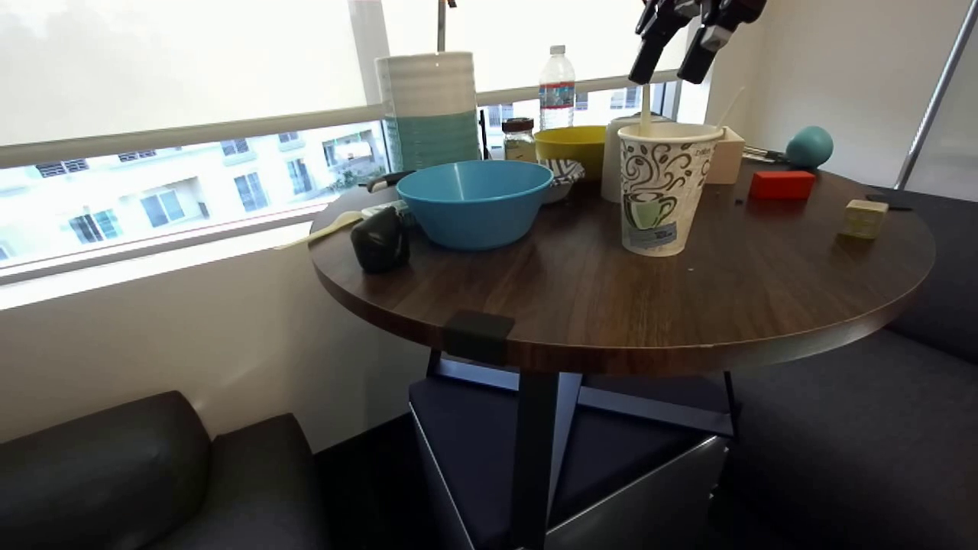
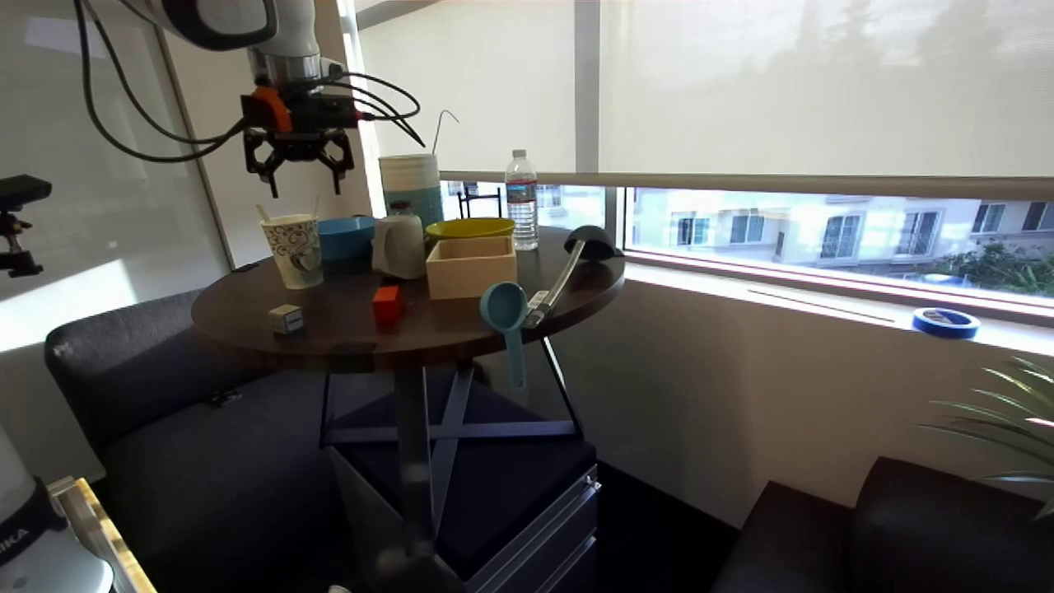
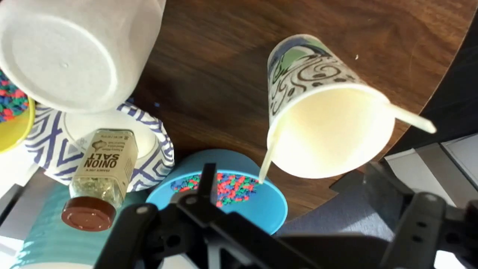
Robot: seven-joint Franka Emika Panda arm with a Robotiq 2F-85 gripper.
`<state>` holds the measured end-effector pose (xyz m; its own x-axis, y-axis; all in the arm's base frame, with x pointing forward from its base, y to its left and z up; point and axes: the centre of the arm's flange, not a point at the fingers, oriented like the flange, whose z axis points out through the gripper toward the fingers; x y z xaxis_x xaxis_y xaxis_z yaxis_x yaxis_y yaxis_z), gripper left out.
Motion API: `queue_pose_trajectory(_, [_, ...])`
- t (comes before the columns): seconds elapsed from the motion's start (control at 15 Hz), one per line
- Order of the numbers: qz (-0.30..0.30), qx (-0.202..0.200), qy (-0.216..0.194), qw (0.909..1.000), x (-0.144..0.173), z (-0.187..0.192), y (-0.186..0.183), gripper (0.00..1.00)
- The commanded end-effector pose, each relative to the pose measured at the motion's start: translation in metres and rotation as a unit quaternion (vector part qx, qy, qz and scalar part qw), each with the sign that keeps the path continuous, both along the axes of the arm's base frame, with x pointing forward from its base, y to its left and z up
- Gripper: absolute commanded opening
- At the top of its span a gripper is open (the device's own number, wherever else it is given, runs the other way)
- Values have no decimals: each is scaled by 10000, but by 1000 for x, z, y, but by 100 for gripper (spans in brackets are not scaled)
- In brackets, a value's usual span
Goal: Lay the fork and spoon over the cup
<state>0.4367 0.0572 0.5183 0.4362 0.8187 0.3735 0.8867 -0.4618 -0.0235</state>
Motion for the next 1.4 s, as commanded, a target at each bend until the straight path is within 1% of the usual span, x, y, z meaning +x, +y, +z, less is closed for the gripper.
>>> queue_pose_trajectory(0.0, [378, 328, -322, 9982, 1, -4, -1, 100])
queue_pose_trajectory(0.07, [463, 374, -379, 9975, 3, -5, -2, 100])
queue_pose_trajectory(0.33, [765, 175, -520, 9956, 13, -16, 0, 100])
queue_pose_trajectory(0.47, [848, 43, -510, 9951, 18, -19, -2, 100])
queue_pose_trajectory(0.6, [888, 47, -487, 9948, 21, -21, -4, 100])
queue_pose_trajectory(0.67, [903, 50, -464, 9948, 22, -22, -5, 98])
queue_pose_trajectory(0.73, [920, 31, -455, 9947, 23, -23, -5, 74])
queue_pose_trajectory(0.8, [931, 32, -451, 9946, 24, -23, -6, 74])
queue_pose_trajectory(0.87, [942, 23, -451, 9945, 24, -24, -6, 69])
queue_pose_trajectory(1.0, [958, 30, -460, 9943, 24, -22, -8, 53])
queue_pose_trajectory(1.13, [948, 22, -488, 9943, 24, -18, -9, 40])
queue_pose_trajectory(1.33, [946, -21, -528, 9941, 26, -11, -10, 18])
